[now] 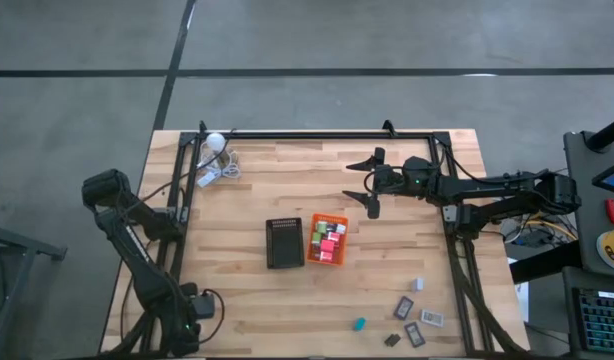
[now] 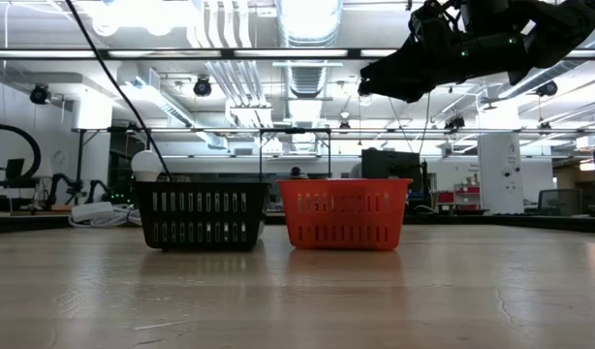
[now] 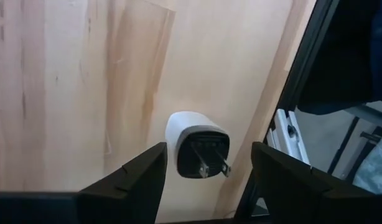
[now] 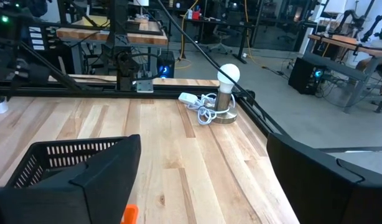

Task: Pick & Place Office items
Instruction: Put the white charger adapter into the orange bin

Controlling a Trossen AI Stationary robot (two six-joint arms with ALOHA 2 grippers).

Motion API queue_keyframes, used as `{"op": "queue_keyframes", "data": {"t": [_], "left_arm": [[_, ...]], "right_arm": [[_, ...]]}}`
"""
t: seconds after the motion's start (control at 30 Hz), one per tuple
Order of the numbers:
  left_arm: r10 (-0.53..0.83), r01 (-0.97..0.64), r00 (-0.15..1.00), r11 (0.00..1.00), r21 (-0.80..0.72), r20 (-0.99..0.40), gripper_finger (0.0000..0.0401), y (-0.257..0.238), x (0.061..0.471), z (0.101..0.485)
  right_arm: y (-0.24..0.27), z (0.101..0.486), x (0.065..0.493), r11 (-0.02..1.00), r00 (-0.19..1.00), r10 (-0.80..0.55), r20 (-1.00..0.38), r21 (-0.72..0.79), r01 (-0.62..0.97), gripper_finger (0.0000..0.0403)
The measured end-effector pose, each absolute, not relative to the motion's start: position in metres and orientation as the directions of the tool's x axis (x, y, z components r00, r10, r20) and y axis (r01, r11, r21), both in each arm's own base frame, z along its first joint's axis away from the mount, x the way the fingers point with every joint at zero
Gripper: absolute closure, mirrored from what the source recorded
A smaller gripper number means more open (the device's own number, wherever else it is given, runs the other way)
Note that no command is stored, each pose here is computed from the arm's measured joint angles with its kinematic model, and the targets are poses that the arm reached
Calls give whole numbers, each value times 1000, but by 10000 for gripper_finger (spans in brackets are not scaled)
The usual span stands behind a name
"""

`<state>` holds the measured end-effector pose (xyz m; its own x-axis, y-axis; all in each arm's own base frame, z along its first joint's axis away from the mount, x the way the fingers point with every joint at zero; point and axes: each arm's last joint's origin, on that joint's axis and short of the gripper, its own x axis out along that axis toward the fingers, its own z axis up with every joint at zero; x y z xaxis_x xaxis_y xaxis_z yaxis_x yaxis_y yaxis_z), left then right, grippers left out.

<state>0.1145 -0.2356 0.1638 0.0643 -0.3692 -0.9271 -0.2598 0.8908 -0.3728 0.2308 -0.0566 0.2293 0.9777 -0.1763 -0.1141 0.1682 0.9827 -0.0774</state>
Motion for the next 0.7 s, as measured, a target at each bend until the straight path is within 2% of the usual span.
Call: {"op": "queue_keyframes", "data": {"t": [0.37,0.7], "left_arm": [[-366,-267,74,889,-372,-928,162,-234,114,160],[-363,-270,90,887,-374,-927,162,-234,114,159]], "right_arm": [[-57,230,231,983,978,-177,-113,-78,169,53],[-57,230,231,982,978,-178,-113,-78,169,62]]}}
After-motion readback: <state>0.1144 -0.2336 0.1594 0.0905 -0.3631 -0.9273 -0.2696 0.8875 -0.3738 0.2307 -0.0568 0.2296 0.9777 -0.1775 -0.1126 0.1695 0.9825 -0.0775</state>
